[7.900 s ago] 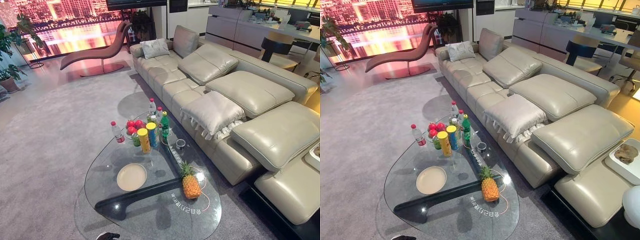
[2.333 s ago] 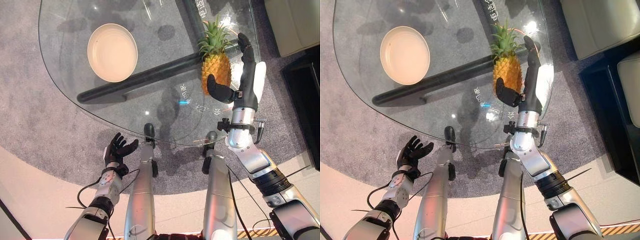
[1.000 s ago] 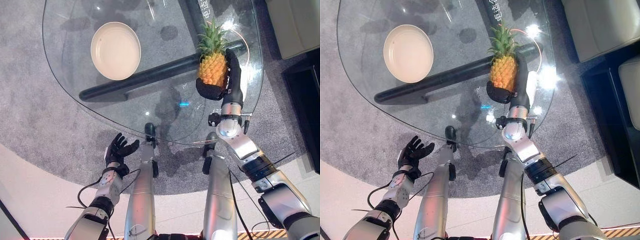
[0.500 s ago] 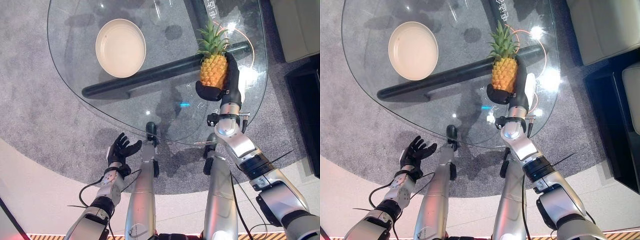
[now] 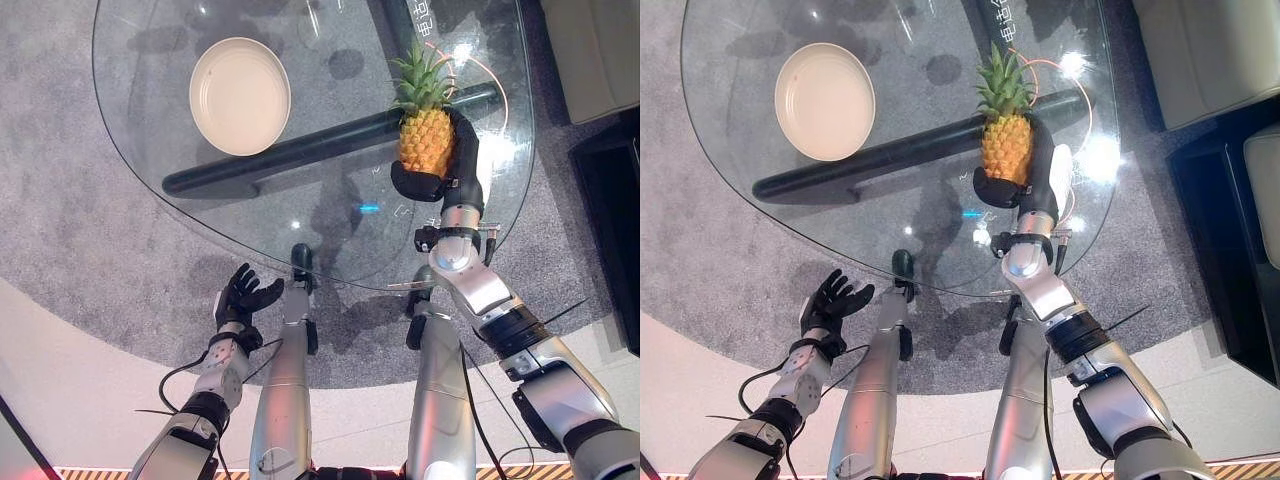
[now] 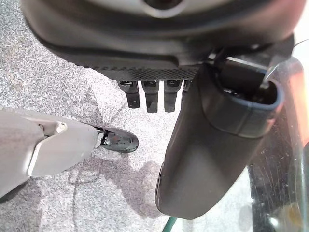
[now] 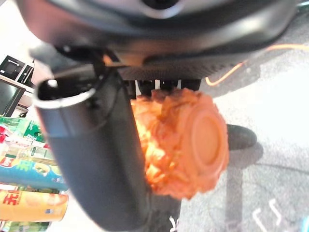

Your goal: Pick up the fruit to the plate

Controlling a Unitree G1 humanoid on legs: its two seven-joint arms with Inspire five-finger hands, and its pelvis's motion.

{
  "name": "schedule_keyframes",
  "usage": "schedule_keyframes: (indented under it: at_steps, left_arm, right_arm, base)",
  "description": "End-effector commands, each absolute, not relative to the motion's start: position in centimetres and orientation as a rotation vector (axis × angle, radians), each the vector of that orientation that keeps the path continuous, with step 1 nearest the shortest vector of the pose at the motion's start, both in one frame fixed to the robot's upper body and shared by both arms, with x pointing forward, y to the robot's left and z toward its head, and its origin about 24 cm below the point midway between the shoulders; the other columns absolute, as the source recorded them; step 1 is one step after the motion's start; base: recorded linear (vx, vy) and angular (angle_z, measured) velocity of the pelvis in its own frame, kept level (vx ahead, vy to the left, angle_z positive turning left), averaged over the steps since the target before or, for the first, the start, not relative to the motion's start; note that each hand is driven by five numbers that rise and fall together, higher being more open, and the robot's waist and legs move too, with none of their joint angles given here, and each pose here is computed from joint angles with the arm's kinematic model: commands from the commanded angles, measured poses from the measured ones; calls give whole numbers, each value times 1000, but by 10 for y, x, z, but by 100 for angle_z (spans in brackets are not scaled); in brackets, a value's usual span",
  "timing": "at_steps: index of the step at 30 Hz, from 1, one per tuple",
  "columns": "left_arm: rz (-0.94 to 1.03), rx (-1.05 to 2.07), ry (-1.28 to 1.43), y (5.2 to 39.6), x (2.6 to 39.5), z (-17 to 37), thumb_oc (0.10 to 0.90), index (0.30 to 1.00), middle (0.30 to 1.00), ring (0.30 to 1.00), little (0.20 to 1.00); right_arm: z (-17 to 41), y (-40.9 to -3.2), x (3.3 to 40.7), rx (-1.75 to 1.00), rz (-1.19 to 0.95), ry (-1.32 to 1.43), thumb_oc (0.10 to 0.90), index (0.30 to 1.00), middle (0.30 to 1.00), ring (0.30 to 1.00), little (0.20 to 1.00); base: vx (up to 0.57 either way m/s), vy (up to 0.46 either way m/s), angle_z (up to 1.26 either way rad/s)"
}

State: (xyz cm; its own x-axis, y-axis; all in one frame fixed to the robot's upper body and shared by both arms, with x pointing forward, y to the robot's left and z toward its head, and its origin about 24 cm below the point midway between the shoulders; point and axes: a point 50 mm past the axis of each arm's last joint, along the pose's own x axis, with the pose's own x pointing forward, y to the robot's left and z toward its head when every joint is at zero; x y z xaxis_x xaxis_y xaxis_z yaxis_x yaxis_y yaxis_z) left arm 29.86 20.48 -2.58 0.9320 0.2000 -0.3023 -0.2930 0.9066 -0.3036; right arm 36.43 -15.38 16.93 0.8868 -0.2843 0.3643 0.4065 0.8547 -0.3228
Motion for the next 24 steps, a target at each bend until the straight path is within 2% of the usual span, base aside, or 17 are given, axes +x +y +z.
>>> schedule_keyframes:
  at_steps: [1, 11, 24]
  left_arm:
    - [349, -391, 217, 220, 300, -20, 800, 900, 900, 900, 900]
    - [574, -742, 11, 248, 306, 3, 800, 900, 900, 900, 900]
    - [792, -828, -324, 291, 323, 75, 800, 900, 900, 900, 900]
  right_arm:
    - [142, -185, 365, -528, -479, -170, 100, 300, 300, 300, 200]
    - [160, -187, 361, -635, -573, -342, 100, 300, 300, 300, 200]
    - [197, -180, 353, -750, -640, -611, 100, 300, 300, 300, 200]
  base:
    - [0, 0, 0]
    - [0, 0, 0]
    - [-4, 20, 2]
